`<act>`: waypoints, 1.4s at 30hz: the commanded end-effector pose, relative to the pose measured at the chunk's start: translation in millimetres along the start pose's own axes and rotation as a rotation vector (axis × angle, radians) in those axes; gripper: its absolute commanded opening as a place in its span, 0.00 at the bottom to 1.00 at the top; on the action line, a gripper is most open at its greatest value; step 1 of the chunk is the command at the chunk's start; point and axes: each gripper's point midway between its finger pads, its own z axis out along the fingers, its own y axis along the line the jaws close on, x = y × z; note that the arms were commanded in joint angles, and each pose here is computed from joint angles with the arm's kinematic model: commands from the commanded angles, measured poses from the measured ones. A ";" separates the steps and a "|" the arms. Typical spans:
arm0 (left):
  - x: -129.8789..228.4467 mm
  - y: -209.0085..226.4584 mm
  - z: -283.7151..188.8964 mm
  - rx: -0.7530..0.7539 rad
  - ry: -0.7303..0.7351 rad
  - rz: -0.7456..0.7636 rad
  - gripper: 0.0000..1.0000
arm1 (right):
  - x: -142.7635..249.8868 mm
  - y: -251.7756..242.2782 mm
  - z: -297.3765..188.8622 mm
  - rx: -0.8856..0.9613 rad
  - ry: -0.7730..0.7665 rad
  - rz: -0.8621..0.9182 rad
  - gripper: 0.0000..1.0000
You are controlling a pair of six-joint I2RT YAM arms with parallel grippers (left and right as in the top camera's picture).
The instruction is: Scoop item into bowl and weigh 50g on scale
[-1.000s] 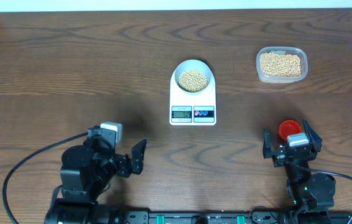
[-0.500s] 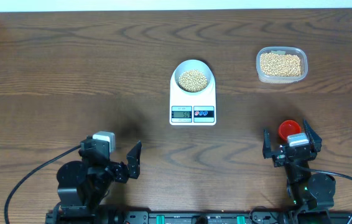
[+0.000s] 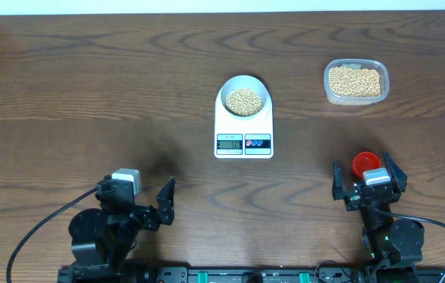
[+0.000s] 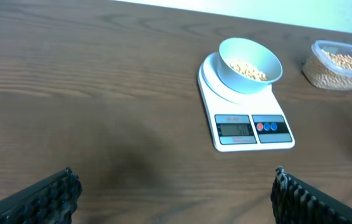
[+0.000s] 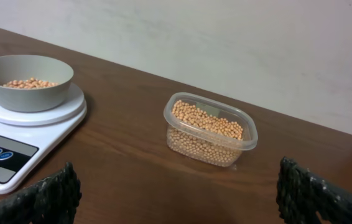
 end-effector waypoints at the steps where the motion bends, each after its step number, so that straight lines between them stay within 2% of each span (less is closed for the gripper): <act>1: 4.1 1.7 -0.5 -0.001 -0.023 -0.007 1.00 | 0.3 0.8 -0.3 0.000 0.000 0.016 0.99; 12: 6.2 3.7 -6.7 -0.015 -0.113 0.018 1.00 | 0.2 0.8 -0.3 0.000 -0.001 0.016 0.99; 18: 6.8 5.2 -4.5 -0.017 -0.115 0.017 1.00 | 0.3 0.8 -0.3 0.000 0.000 0.016 0.99; 34: -30.8 26.7 5.2 -0.112 -0.333 0.079 1.00 | 0.3 0.8 -0.3 0.000 0.000 0.016 0.99; 42: -34.3 35.6 3.5 -0.165 -0.352 0.074 1.00 | 0.3 0.8 -0.3 0.000 0.000 0.016 0.99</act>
